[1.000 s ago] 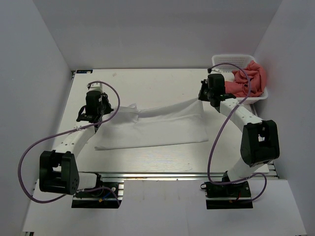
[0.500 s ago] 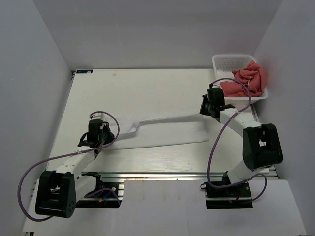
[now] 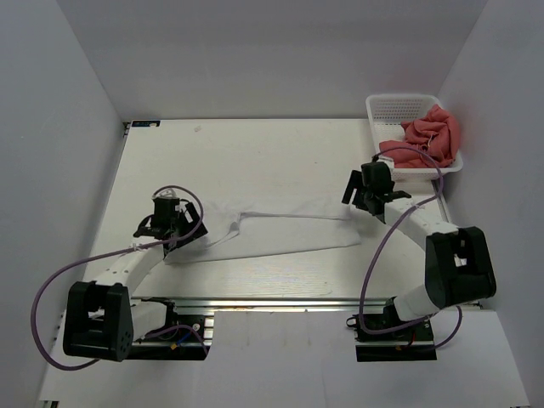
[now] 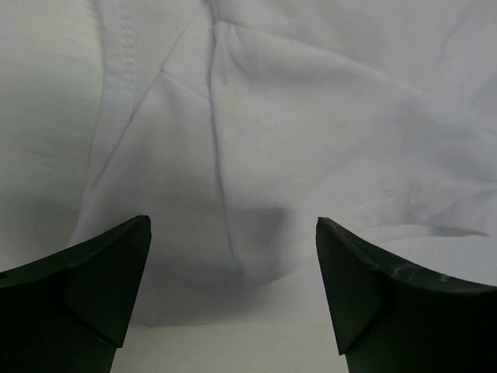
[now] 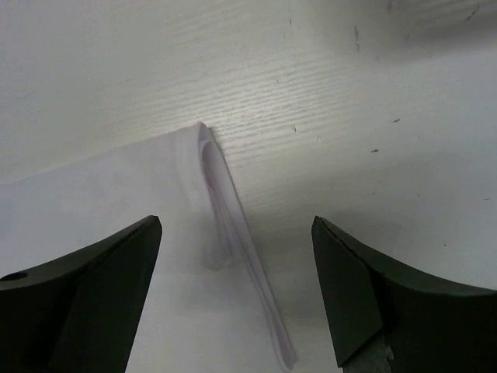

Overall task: Fold and stack the t-shirts
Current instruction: Fold the other side of the tshirt into a rectangle, then rotate the tshirt 90 degrees

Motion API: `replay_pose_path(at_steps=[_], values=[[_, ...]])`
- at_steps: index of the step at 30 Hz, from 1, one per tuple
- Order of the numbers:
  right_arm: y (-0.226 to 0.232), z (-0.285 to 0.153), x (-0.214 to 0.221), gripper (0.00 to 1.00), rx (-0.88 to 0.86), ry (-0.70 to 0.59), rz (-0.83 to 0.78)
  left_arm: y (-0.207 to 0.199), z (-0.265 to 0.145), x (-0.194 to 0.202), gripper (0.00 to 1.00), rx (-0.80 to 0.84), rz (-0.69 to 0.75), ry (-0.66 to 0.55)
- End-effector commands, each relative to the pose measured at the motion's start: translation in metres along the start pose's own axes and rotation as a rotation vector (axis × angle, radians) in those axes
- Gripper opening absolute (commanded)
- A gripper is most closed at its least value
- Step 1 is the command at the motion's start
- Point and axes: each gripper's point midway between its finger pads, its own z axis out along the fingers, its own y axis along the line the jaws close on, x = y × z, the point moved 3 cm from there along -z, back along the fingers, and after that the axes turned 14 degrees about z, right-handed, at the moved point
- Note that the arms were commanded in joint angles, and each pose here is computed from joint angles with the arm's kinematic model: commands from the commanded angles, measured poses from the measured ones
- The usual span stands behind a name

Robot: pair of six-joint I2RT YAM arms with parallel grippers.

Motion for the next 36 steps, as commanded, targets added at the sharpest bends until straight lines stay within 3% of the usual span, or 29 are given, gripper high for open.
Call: replay_pose_path(at_steps=[1,7,15,19,25,30,31,33,34,35,36], values=[[0.004,-0.026,-0.030,0.85,-0.014,-0.129,0.029,0.001,-0.022,-0.019,1.00,-0.031,-0.010,-0.021],[0.052,-0.047,-0.025,0.90,-0.318,-0.040,-0.046,-0.023,-0.030,-0.057,1.00,0.092,0.007,-0.129],[0.106,-0.044,0.020,0.90,-0.594,0.169,-0.100,-0.086,-0.002,-0.082,1.00,0.423,0.073,-0.126],[0.100,-0.013,0.044,0.90,-0.540,0.270,-0.041,-0.096,0.023,-0.062,1.00,0.428,0.090,-0.023],[0.070,0.015,0.075,0.90,-0.371,0.371,-0.006,-0.057,0.061,-0.023,1.00,0.176,0.034,0.192],[0.039,-0.004,0.115,0.90,-0.350,0.463,-0.023,-0.064,0.094,-0.046,1.00,0.149,-0.008,0.227],[0.031,-0.009,0.125,0.90,-0.348,0.488,-0.040,-0.073,0.101,-0.072,1.00,0.164,0.010,0.184],[0.028,-0.027,0.132,0.90,-0.369,0.508,-0.068,-0.078,0.120,-0.089,1.00,0.163,0.039,0.193],[0.017,-0.033,0.145,0.90,-0.352,0.537,-0.094,-0.076,0.141,-0.078,1.00,0.144,0.049,0.262],[0.022,-0.043,0.147,0.90,-0.388,0.529,-0.139,-0.090,0.148,-0.115,1.00,0.172,0.050,0.203],[0.018,-0.056,0.154,0.90,-0.399,0.572,-0.152,-0.094,0.158,-0.125,1.00,0.187,0.087,0.196]])
